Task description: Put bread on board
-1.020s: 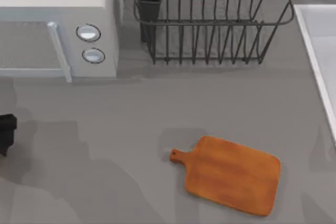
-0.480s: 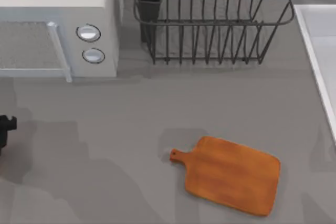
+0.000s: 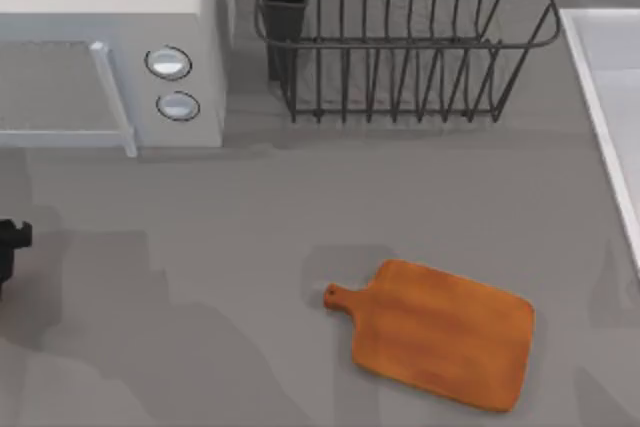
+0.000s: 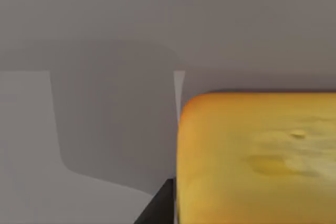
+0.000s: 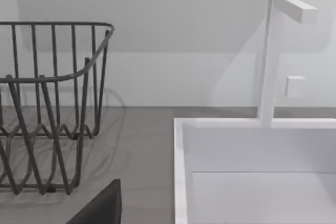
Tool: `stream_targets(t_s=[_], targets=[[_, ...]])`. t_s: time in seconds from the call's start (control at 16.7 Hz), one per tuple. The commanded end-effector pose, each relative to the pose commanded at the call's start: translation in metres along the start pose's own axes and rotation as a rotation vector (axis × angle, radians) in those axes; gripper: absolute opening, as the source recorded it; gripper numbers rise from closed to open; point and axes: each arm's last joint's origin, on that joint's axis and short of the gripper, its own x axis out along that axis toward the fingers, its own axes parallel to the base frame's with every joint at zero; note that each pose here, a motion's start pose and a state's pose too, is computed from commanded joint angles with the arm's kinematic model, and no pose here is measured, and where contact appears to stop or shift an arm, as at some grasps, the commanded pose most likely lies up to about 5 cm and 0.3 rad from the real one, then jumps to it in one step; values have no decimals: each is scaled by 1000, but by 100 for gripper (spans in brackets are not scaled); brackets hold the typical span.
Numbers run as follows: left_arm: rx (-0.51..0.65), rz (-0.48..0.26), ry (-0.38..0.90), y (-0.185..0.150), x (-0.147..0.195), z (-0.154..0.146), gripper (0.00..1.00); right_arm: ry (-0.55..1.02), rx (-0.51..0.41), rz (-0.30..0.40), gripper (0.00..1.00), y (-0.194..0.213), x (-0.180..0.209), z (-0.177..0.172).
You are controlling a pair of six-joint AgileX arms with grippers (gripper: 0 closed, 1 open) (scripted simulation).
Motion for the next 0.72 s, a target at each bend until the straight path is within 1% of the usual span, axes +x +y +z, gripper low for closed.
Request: stream_targets(t_s=[0.18, 0.3, 0.48, 0.72], targets=[[3, -1, -4, -1, -2, 1, 0, 0, 0, 0, 100, 0, 0, 0], [2, -1, -11, 0, -12, 4, 0, 0, 0, 0, 100, 0, 0, 0], [3, -1, 0, 0, -40, 7, 0, 0, 0, 0, 100, 0, 0, 0], [3, -1, 9, 0, -87, 2, 0, 0, 0, 0, 100, 0, 0, 0]])
